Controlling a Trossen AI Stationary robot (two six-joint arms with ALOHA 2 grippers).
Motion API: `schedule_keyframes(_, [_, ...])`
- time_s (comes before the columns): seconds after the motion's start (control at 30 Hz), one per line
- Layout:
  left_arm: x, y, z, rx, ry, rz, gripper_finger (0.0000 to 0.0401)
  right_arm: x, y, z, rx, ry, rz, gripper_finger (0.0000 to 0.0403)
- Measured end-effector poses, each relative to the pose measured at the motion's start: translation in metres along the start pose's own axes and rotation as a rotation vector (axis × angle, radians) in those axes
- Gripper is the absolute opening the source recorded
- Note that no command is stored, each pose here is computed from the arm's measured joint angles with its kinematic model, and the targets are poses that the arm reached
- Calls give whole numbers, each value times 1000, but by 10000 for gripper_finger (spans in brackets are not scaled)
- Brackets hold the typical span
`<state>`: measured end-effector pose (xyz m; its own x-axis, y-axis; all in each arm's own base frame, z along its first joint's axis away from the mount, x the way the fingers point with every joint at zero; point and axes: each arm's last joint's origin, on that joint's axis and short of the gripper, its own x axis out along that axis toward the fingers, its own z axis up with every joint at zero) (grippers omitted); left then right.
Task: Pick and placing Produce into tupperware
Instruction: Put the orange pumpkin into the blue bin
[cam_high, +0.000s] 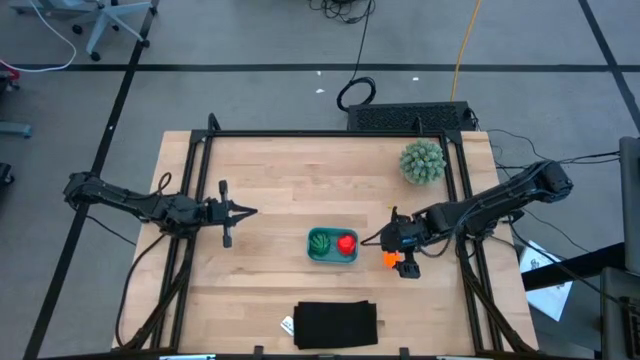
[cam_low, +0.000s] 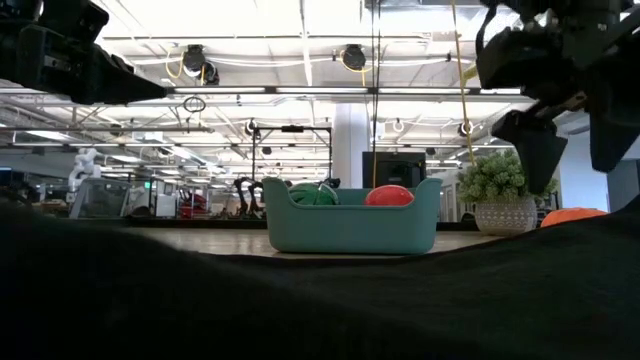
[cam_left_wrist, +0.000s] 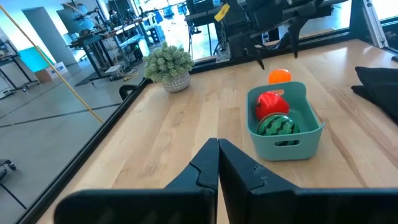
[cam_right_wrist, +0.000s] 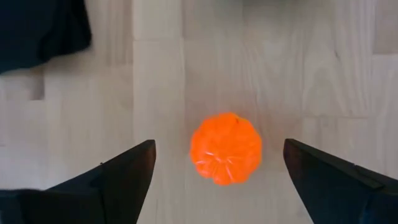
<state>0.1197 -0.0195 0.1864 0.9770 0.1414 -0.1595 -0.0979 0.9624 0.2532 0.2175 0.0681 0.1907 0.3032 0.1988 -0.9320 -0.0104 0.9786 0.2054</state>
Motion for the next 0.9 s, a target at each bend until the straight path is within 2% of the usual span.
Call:
schedule_keyframes(0.47, [0,0,-1,-11,6,-1,15,16,-2,1,16,68,-23,346])
schedule_keyframes(0.9, [0,0,-1,-9,12,-2,15,22,-3,-4,41,54,-18,346])
